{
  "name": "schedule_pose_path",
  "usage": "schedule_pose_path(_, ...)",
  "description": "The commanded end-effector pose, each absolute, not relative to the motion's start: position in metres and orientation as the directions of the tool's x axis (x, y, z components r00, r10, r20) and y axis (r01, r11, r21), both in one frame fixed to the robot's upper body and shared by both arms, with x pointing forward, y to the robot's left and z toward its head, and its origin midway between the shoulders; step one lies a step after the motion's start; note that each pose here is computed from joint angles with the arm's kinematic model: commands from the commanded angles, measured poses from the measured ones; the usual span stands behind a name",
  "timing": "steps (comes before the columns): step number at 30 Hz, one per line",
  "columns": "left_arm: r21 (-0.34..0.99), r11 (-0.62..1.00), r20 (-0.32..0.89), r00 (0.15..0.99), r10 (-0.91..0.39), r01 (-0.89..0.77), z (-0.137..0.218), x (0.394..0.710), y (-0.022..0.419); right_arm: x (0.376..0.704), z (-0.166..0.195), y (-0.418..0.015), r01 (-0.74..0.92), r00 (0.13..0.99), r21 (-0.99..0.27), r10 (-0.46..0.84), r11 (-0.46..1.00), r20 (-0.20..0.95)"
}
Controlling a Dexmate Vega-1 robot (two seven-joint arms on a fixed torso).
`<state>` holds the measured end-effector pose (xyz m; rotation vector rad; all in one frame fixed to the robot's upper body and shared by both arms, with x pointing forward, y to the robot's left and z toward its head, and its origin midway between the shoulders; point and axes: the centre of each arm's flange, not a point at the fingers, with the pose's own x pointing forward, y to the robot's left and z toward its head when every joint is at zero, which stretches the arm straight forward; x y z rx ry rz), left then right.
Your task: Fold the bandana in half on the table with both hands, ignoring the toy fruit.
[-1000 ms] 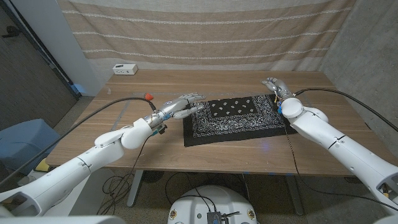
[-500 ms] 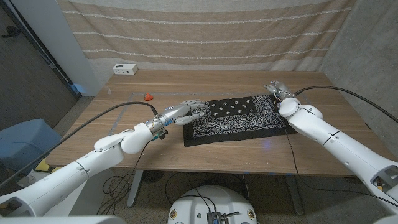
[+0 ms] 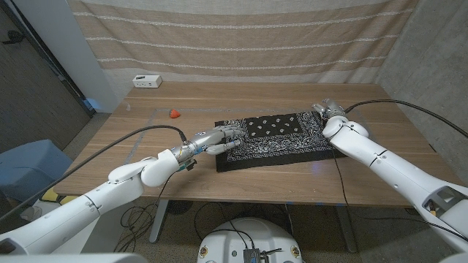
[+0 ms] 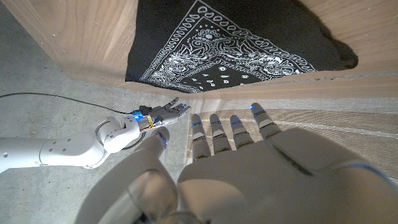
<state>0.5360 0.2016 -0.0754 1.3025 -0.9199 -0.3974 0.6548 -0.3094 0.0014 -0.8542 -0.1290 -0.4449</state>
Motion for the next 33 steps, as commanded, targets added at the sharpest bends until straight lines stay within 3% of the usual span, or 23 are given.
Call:
schedule_pose_path(1,0.947,0.243,0.322,0.623,-0.713,-0.212,-0.089,0.53,0.203,0.661,-0.008,-0.31,0.444,0.881,-0.746,-0.395,0.496,0.262)
schedule_pose_path(33,0.96,0.216,0.28,0.675,-0.683,-0.18,-0.101,0.53,0.198,0.705,-0.003,-0.309,0.38,0.849,-0.843,-0.506,0.382,0.153)
